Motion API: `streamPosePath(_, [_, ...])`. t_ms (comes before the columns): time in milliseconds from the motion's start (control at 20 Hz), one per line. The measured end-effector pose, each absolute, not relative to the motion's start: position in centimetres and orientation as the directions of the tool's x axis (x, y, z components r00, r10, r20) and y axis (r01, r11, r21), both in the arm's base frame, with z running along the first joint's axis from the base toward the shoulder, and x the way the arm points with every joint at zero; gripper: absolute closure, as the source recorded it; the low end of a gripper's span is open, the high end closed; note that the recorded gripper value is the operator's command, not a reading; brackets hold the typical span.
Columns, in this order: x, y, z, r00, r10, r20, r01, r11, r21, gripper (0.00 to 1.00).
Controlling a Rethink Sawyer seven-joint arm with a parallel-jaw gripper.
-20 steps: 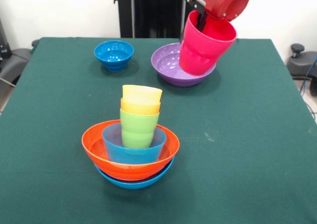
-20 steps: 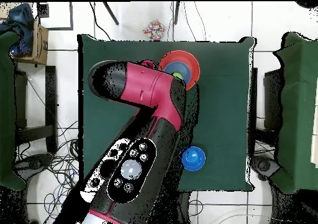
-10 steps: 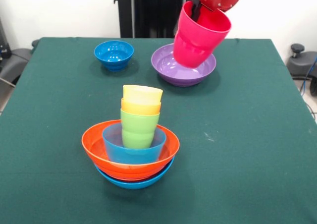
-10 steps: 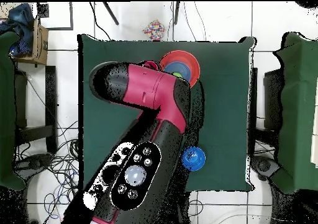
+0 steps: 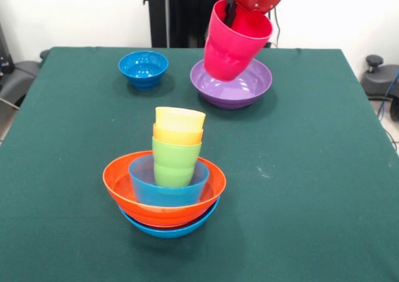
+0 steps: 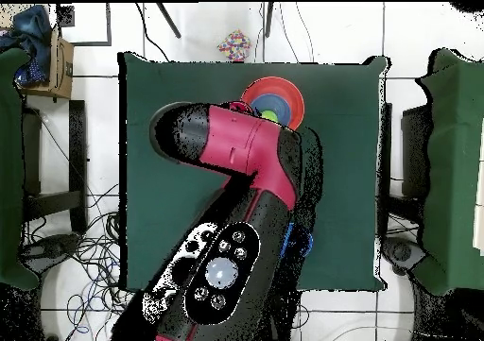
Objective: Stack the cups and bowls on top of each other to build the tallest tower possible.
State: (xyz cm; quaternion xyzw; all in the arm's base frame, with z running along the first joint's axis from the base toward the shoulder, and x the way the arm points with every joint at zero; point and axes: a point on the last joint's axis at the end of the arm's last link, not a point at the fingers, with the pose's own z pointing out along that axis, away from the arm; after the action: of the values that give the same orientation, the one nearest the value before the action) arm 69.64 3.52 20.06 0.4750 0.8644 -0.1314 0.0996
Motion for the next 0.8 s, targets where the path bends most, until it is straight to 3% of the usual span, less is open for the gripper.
streamPosePath(800, [69.2, 1.2, 18.5, -0.502, 0.826, -0.257, 0.865, 0.483, -0.136, 1.0])
